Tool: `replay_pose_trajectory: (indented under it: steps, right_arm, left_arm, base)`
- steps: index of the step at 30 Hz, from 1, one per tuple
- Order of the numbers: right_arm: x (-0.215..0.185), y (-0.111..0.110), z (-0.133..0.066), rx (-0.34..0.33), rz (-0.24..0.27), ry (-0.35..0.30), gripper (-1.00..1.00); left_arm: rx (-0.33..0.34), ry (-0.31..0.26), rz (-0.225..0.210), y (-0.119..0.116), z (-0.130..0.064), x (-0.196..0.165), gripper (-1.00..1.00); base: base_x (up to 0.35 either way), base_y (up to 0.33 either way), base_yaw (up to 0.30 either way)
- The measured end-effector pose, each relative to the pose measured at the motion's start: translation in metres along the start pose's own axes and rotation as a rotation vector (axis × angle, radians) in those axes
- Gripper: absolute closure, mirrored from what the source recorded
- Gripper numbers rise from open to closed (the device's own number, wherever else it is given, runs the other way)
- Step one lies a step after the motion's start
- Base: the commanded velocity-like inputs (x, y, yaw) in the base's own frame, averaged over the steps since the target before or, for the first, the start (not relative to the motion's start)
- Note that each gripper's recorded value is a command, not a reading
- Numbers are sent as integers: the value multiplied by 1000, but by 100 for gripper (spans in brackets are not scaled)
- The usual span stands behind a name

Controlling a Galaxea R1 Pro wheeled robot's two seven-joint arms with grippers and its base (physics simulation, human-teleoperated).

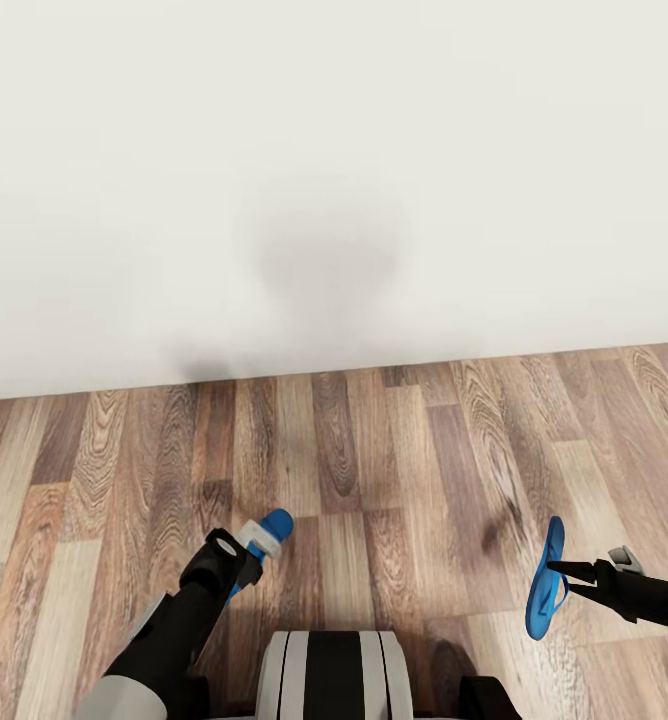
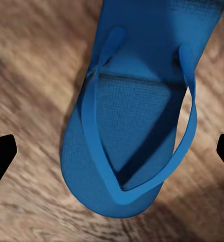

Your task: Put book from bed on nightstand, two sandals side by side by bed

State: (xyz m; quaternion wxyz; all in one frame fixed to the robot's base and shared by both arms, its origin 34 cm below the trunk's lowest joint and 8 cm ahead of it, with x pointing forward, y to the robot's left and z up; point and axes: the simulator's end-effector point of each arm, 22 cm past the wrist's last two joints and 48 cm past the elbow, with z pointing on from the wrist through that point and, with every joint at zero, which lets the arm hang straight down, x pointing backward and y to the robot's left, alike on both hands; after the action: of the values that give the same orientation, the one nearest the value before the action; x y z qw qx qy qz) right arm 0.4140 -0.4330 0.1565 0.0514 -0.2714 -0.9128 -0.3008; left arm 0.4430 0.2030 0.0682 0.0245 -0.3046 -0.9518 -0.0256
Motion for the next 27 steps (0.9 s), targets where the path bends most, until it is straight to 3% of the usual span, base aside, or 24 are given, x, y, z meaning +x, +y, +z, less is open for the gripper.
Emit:
replay_pose_trajectory:
  steps: [8,18,27]
  right_arm:
    - [0,0,0,0,0,0,100]
    - [8,-15,11,20,22,28,100]
    - [10,-18,13,23,28,33,100]
  left_arm:
    - [29,27,10,-15,8,11,-100]
    - [54,60,13,-27,23,25,-100]
    - [56,68,12,-28,26,28,-100]
  base:
    - [0,0,0]
    - [0,0,0]
    - [0,0,0]
